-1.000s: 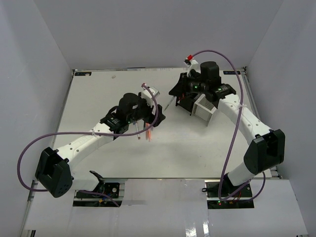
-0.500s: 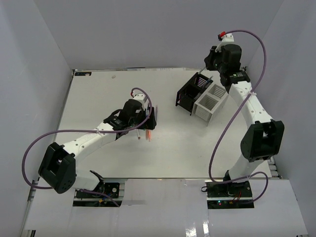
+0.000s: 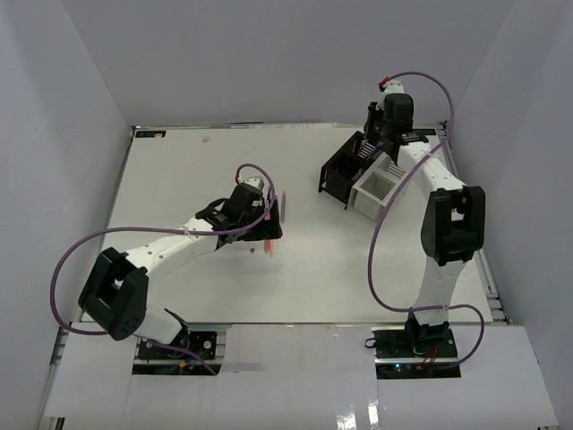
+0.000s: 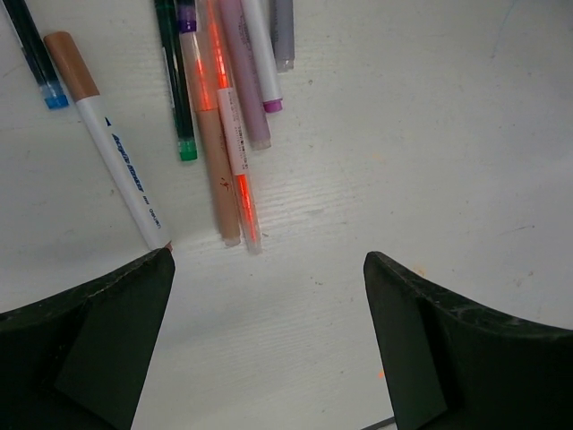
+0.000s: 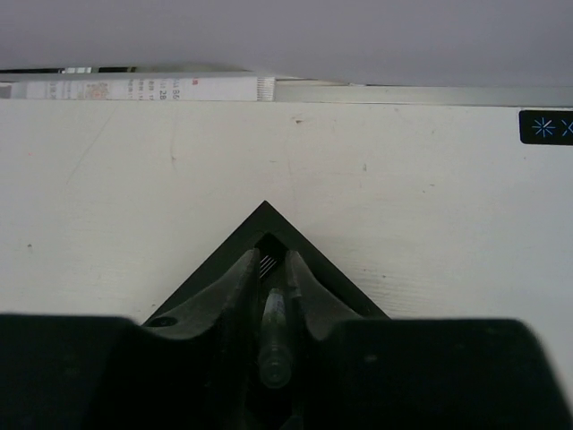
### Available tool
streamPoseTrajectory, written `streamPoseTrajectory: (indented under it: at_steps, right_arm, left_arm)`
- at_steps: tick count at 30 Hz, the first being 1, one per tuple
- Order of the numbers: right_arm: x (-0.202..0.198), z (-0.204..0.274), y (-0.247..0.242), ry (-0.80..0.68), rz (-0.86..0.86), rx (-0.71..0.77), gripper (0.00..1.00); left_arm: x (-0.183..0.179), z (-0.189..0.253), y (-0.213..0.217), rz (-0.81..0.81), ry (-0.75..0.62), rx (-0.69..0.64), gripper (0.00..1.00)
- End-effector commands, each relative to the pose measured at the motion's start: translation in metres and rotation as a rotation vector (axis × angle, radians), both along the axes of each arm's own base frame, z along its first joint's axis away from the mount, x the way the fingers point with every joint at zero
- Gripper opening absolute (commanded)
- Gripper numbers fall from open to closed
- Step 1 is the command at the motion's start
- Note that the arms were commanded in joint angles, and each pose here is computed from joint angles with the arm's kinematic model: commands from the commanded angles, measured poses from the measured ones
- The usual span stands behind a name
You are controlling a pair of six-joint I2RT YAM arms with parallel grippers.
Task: Sort the stationery into containers
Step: Place the pen in the storage box.
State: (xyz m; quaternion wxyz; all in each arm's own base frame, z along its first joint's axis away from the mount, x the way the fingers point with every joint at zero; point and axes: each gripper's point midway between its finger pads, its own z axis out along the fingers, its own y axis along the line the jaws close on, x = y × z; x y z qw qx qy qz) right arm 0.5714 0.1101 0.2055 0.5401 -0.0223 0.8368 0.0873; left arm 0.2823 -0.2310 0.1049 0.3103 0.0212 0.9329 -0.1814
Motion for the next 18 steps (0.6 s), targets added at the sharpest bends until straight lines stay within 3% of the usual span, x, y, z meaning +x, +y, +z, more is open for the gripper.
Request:
streamPoseTrajectory:
  at_steps: [1, 8, 10, 14, 17, 18]
  right_arm:
    - [0.008, 0.024, -0.005, -0.056, -0.026, 0.001, 0.28]
    - [-0.009, 0.049, -0.011, -0.063, -0.010, -0.045, 0.62]
    - [-0.022, 0.065, -0.017, -0.067, -0.025, -0.062, 0.75]
    - [-0.058, 0.102, -0.026, -0.097, -0.037, -0.061, 0.88]
    - [-0.084, 0.093, -0.026, -0.073, -0.024, -0.044, 0.96]
    - [-0.098, 0.110, -0.027, -0.107, -0.024, -0.027, 0.98]
  left_arm:
    - [0.002, 0.000, -0.004, 0.042, 0.046, -0.018, 0.98]
    - [0.003, -0.015, -0.008, 0.081, 0.116, -0.014, 0.95]
    - [0.005, -0.017, -0.010, 0.090, 0.131, -0.009, 0.88]
    - [0.009, -0.020, -0.016, 0.094, 0.147, 0.003, 0.72]
    - [0.012, -0.025, -0.020, 0.094, 0.152, 0.031, 0.59]
    - [0.010, -0.027, -0.021, 0.091, 0.159, 0.042, 0.57]
